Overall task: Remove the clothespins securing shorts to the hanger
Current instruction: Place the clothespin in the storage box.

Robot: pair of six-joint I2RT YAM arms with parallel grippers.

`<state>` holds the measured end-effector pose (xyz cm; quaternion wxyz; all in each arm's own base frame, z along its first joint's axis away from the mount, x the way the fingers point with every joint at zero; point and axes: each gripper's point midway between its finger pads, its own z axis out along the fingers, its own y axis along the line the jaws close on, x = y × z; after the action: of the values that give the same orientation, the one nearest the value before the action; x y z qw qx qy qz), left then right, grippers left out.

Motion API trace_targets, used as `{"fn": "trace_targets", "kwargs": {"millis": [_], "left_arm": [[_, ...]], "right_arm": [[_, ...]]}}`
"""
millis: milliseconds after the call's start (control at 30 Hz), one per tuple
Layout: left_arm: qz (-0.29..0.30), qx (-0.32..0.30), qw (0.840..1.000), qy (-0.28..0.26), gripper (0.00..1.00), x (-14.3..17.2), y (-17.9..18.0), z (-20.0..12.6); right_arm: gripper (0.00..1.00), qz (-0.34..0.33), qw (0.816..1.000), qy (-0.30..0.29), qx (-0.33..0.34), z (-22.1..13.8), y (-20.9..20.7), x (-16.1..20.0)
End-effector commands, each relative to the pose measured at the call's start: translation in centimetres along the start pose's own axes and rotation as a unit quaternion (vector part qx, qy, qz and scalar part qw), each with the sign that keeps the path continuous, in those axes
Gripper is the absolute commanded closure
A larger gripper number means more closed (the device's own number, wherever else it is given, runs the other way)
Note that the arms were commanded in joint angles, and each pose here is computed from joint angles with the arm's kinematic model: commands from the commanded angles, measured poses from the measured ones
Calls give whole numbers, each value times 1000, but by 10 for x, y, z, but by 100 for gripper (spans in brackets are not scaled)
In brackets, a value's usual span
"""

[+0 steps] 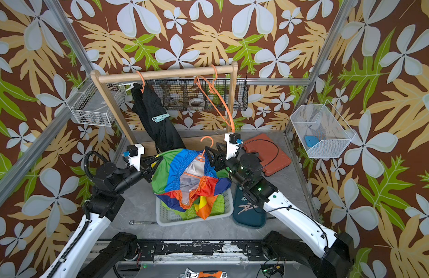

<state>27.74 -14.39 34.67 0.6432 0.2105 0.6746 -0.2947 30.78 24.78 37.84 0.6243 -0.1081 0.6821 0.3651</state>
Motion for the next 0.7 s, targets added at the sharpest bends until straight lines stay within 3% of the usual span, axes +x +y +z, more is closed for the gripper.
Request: {"fn": "trace_targets", "kwargs": {"millis": [0, 500, 667], "left_arm": [[10, 9, 1000, -24, 100, -13, -5, -1], [16, 12, 999, -38, 100, -19, -9, -7], [15, 17, 999, -41, 100, -20, -11, -7]], "right_arm": [[42, 17, 999, -17, -25, 1, 8, -7], [44, 39, 998, -17, -38, 13, 1, 4], [56, 45, 997, -20, -59, 21, 8, 0]]}}
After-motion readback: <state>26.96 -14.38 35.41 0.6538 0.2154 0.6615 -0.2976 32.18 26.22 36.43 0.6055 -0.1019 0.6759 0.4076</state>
